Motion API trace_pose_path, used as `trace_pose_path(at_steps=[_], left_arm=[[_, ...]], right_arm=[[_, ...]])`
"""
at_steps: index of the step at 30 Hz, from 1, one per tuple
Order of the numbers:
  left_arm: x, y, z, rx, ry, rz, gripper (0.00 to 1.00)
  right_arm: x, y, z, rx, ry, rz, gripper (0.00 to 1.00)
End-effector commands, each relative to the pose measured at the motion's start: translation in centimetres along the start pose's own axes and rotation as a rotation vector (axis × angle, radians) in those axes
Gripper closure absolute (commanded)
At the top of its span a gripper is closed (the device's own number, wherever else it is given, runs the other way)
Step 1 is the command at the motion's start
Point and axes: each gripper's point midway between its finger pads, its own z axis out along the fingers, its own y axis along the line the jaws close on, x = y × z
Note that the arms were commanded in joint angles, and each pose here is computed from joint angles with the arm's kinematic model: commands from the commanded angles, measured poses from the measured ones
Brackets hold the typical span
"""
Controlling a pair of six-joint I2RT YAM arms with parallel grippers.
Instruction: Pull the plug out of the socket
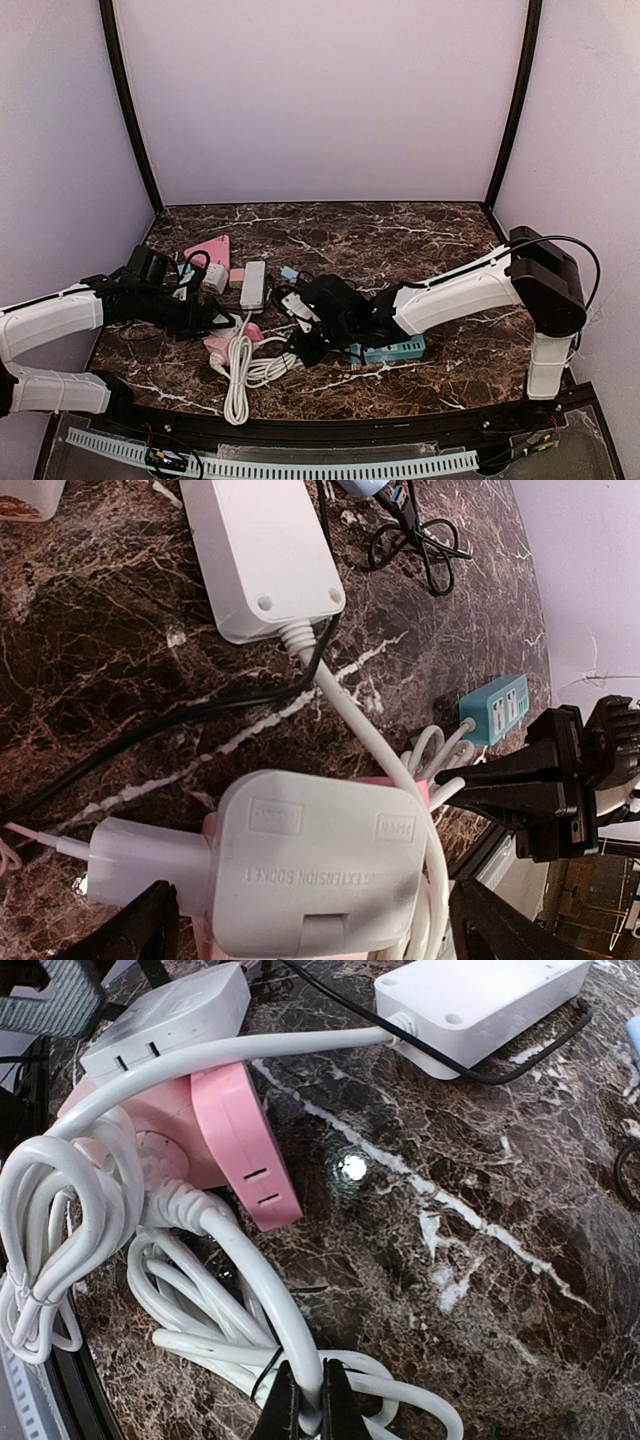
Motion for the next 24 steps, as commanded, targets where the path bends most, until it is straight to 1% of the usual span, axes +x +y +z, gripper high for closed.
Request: trace_pose_path(at_steps=[1,10,17,20,24], left_arm=[[0.1,-1.6,0.1,0.057,0.019,0.024,0.07],[0.6,-4.6,1.3,0.138,0.083,0.096,0.07],[-1.4,-6.5,1.5,0.169,0.045,0.162,0.07],[-1.8,-6.8,2.0,0.172,0.055,0.162,0.07],[-1.7,-6.1,3.0,0.156,0.063,0.137,0.07]], right_arm=[[0.1,-2.0,-1.4,0.095,-0.028,0.016,1.00],[1.9,-5.1,-4.6,0.195,-0.039,0.031,1.00],[4.2,-7.6,-7.6,0.260,-0.026,0.077,1.00],[5.9,-8.7,-8.5,0.287,0.002,0.105,1.00],[6.9,-9.2,-9.4,0.301,0.011,0.136,1.00]])
